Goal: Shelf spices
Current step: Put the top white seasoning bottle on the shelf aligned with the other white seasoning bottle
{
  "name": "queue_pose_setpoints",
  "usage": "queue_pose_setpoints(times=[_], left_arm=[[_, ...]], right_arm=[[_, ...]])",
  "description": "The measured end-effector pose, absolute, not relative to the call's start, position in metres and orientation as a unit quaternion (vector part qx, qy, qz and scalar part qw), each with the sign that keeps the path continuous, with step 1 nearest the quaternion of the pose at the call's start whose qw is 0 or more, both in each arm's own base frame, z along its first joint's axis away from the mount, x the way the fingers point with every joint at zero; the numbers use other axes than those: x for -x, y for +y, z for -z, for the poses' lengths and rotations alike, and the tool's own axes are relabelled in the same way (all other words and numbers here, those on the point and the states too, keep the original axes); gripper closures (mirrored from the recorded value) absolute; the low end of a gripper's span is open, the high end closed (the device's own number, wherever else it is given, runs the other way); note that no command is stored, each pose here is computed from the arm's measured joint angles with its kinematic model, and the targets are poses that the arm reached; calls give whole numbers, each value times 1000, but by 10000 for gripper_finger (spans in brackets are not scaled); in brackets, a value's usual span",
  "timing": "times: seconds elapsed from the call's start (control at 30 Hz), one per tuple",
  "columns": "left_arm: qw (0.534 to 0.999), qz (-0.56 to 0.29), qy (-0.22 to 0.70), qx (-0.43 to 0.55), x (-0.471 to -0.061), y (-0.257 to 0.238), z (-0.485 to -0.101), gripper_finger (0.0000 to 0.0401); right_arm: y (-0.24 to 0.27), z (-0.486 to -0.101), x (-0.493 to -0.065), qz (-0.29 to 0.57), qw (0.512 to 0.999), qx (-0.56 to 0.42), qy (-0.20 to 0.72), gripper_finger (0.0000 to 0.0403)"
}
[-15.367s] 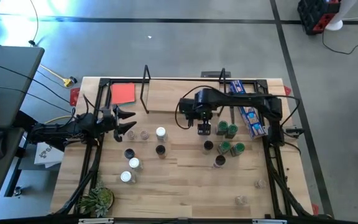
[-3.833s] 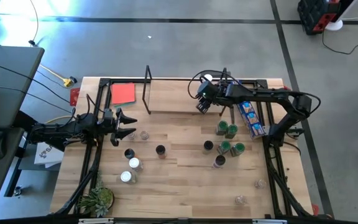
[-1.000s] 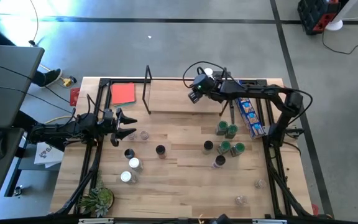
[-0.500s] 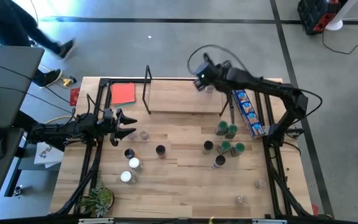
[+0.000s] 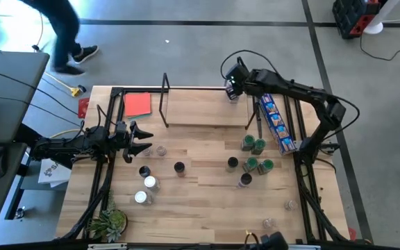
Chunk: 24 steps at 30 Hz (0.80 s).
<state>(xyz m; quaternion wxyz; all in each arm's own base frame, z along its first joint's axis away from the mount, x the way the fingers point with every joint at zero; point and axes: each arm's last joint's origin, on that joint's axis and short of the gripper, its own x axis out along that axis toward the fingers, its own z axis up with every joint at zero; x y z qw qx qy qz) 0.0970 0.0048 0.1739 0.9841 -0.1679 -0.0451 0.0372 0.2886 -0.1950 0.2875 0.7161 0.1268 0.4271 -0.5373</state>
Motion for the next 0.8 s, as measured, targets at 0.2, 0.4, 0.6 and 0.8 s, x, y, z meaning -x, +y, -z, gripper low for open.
queue_pose_setpoints(times=[0.2, 0.4, 0.6, 0.8], left_arm=[[984, -37, -45, 168, -97, 5, -174, 165], [984, -37, -45, 168, -97, 5, -174, 165], [984, -37, -45, 168, -97, 5, -174, 165], [984, -37, -45, 168, -97, 5, -174, 165]], right_arm=[[-197, -285, -290, 529, 721, -136, 426, 204], [-201, -272, -297, 513, 719, -140, 447, 204], [-201, -270, -298, 510, 720, -139, 450, 204], [-200, -270, -299, 498, 725, -144, 452, 204]])
